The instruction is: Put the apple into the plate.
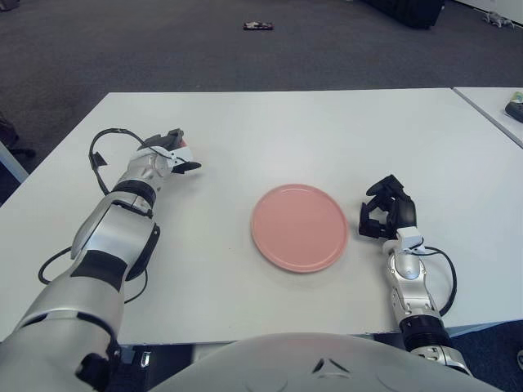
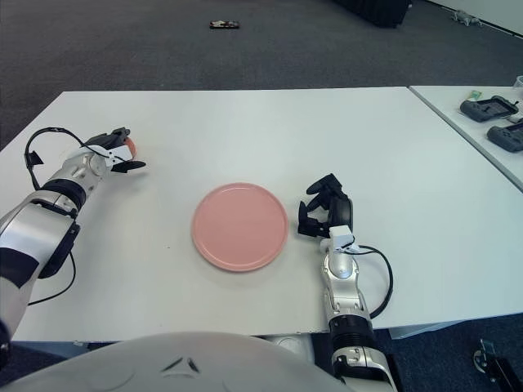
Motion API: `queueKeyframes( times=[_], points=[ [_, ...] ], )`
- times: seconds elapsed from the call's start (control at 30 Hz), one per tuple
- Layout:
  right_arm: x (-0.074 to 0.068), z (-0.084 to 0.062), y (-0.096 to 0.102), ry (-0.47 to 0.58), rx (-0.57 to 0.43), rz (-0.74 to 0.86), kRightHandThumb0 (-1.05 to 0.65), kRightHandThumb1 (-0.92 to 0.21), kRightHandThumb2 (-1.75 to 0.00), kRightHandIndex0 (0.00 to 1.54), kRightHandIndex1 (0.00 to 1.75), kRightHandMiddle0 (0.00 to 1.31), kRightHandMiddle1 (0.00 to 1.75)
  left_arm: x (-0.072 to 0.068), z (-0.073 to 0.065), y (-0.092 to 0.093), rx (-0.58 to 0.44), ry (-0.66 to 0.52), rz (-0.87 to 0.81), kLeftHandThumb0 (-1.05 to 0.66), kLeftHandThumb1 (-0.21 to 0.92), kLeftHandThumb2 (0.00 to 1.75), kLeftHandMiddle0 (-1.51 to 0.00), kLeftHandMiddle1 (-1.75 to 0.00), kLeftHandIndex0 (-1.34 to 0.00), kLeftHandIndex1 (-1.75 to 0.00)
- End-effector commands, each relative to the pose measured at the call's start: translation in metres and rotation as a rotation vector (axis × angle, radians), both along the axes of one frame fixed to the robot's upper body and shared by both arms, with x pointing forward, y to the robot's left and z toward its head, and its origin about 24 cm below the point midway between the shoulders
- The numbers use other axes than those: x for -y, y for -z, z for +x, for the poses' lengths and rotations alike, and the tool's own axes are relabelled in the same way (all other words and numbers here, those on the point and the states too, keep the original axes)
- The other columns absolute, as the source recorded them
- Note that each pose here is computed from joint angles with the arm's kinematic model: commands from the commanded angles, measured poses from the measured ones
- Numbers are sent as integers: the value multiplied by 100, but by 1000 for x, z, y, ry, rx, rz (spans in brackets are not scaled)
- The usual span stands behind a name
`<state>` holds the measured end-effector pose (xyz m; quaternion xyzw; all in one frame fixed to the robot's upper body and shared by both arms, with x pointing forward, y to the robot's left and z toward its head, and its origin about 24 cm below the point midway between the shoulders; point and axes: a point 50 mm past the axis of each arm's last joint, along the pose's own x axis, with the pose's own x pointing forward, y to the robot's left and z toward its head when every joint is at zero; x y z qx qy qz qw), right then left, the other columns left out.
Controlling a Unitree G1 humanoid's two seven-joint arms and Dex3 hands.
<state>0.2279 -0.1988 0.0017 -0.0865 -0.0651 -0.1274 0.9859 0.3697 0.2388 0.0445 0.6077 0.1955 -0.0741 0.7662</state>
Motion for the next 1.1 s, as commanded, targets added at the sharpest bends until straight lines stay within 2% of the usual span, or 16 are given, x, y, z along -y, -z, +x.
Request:
queueKeyframes(
  times=[0.0, 0.1, 0.23, 0.37, 0.5, 0.6, 0.8, 0.87, 0.97, 1.07],
  points=[
    [2, -11, 13, 11, -58, -7, -1, -11, -157, 77, 175, 52, 174, 0, -2, 4, -56, 8, 19, -88, 90, 35, -2, -60, 0, -74],
    [2, -12, 12, 12, -43, 0, -1, -9, -159, 79, 175, 54, 173, 0, -2, 5, -80, 12, 22, -86, 87, 38, -2, -75, 0, -78],
    [2, -12, 11, 6, -18, 12, -1, -8, -160, 80, 175, 56, 172, 1, -3, 6, -105, 13, 23, -84, 83, 42, -5, -85, 0, -81],
    [2, -12, 10, 1, -3, 13, -1, -7, -160, 81, 175, 57, 172, 0, -3, 7, -122, 3, 13, -80, 74, 54, -11, -95, 0, -92],
    [2, -12, 9, -5, -1, 10, -1, -7, -161, 81, 175, 57, 171, -3, -6, 11, -133, -14, 1, -77, 67, 64, -17, -102, 0, -106],
    [3, -12, 10, -5, -25, 9, -1, -6, -161, 81, 175, 58, 171, -4, -8, 13, -134, -26, -16, -73, 60, 75, -21, -113, -2, -127],
    [5, -12, 11, 2, -47, 9, -1, -7, -161, 80, 175, 56, 173, -6, -10, 16, -133, -38, -51, -68, 52, 85, -27, -133, -18, -157],
    [6, -12, 11, 4, -50, 10, -1, -8, -161, 80, 175, 55, 174, -9, -12, 17, -134, -52, -73, -57, 47, 100, -29, -152, -36, -166],
    [6, -12, 12, 8, -55, 6, -1, -8, -160, 80, 175, 55, 173, -12, -14, 19, -134, -68, -97, -50, 41, 115, -38, -167, -49, -172],
    [7, -11, 12, 11, -55, 6, -1, -8, -160, 80, 175, 56, 172, -11, -14, 19, -134, -68, -112, -47, 39, 120, -47, -172, -54, -174]
  ],
)
